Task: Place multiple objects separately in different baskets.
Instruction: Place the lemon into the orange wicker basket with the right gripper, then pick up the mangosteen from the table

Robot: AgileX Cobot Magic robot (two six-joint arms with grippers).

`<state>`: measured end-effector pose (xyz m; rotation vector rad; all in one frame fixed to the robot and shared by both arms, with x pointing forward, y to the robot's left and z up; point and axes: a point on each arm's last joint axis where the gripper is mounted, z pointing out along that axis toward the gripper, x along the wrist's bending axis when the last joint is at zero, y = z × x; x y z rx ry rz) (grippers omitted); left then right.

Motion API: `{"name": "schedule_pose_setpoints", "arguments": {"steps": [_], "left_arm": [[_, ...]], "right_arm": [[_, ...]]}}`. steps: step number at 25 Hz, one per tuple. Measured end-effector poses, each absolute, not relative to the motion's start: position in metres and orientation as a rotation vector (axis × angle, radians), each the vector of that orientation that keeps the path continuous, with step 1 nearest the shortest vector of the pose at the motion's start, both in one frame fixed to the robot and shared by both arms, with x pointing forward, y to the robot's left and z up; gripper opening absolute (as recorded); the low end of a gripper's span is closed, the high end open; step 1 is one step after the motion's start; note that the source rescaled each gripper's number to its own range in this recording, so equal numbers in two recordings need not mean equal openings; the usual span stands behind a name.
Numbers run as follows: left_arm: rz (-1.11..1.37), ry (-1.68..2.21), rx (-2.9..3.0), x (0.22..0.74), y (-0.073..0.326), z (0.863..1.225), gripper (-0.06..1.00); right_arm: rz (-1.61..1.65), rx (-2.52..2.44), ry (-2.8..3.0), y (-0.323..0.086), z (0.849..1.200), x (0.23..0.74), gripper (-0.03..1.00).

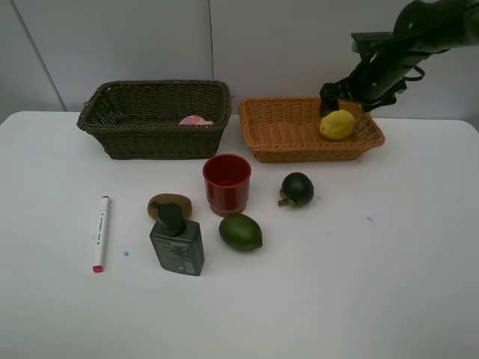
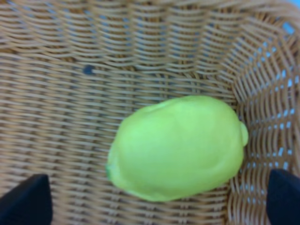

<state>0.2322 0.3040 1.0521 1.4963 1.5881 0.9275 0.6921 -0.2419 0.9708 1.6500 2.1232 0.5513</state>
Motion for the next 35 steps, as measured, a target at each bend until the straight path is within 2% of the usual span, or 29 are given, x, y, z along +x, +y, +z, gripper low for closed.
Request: {"name": "schedule_pose_setpoints", "arguments": {"steps": [9,15,22,25,35], "left_arm": [[0.928,1.588,1.496,0.232,0.304,1.052,1.00],[0.928,1.588,1.496,0.232,0.304,1.052,1.00],[0.928,1.588,1.496,0.232,0.304,1.052,1.00],[0.928,1.588,1.496,0.232,0.304,1.052,1.00],[0.928,1.588,1.496,0.232,0.304,1.052,1.00]], "right_arm": [[0.507,1.623,2.217,-0.224,1.037,0.651,1.00],[0.429,1.591,2.367,-0.195,1.053,0.623,1.00],[0.420,1.544,2.498,-0.143,1.050,0.598,1.00],[0.382,1.535,2.547,-0.130,1.036,0.586,1.00],[0.370,1.544,2.550,-0.132,0.977,0.568,1.00]]}}
